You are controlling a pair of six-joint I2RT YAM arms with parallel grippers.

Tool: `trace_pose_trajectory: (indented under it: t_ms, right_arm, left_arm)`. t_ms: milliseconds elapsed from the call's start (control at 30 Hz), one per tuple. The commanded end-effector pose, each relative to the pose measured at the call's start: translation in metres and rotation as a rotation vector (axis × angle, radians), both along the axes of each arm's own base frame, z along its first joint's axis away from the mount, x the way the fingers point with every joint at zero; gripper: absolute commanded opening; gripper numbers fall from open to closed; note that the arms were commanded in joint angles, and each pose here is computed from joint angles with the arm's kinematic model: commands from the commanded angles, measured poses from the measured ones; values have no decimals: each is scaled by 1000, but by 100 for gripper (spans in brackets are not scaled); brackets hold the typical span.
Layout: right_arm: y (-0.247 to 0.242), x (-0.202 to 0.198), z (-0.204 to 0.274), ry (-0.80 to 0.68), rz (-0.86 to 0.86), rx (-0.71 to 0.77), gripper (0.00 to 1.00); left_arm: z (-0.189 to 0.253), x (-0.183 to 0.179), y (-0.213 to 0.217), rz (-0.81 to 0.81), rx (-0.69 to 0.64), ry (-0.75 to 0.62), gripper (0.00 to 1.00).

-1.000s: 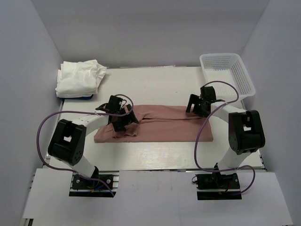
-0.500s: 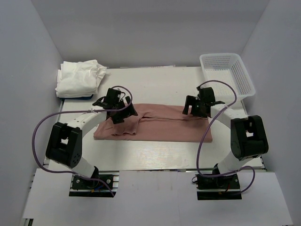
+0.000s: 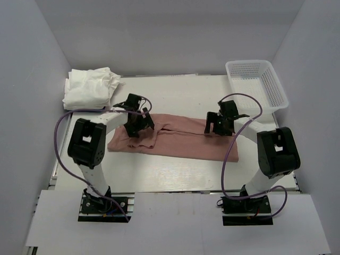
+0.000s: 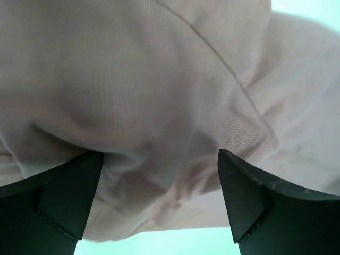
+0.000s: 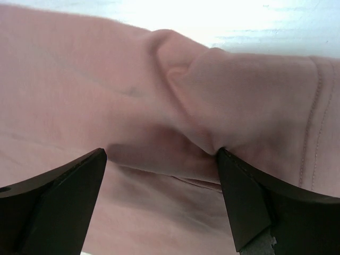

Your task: Fold and stack the t-shirts

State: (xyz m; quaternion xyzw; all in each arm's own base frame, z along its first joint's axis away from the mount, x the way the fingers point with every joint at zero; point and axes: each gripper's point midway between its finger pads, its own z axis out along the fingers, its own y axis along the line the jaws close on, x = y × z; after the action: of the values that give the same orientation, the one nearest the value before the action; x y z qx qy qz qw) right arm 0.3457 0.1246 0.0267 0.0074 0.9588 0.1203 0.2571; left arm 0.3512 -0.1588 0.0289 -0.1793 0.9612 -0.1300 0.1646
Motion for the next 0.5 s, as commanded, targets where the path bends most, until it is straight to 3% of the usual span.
trace_pose_trajectory:
  t_ms: [0, 133, 167, 200, 233, 267, 300, 333, 467]
  right_arm:
    - [-4, -44, -17, 146, 11, -31, 90]
    - [11, -77, -15, 193, 150, -38, 90]
    - [25, -88, -9, 213, 219, 21, 90]
    - [30, -93, -8, 207, 298, 23, 90]
    - [39, -100, -5, 211, 360, 33, 90]
    - [56, -112, 2, 232, 455, 84, 90]
    - [66, -121, 2, 233, 533, 78, 90]
    - [75, -127, 7, 252, 589, 86, 90]
    - [101, -181, 3, 325, 882, 51, 90]
  left_arm:
    - [-46, 22, 5, -20, 43, 93, 100]
    - [-36, 107, -24, -75, 3, -7, 100]
    - [-38, 119, -31, -93, -7, -10, 100]
    - [-9, 159, -49, -123, -65, -110, 100]
    - [-9, 173, -58, -135, -91, -125, 100]
    - [-45, 182, -66, -146, -108, -88, 100]
    - [-44, 191, -83, -186, -186, -98, 100]
    - [-19, 219, -101, -207, -261, -190, 100]
    - [-21, 237, -149, -236, -576, -260, 100]
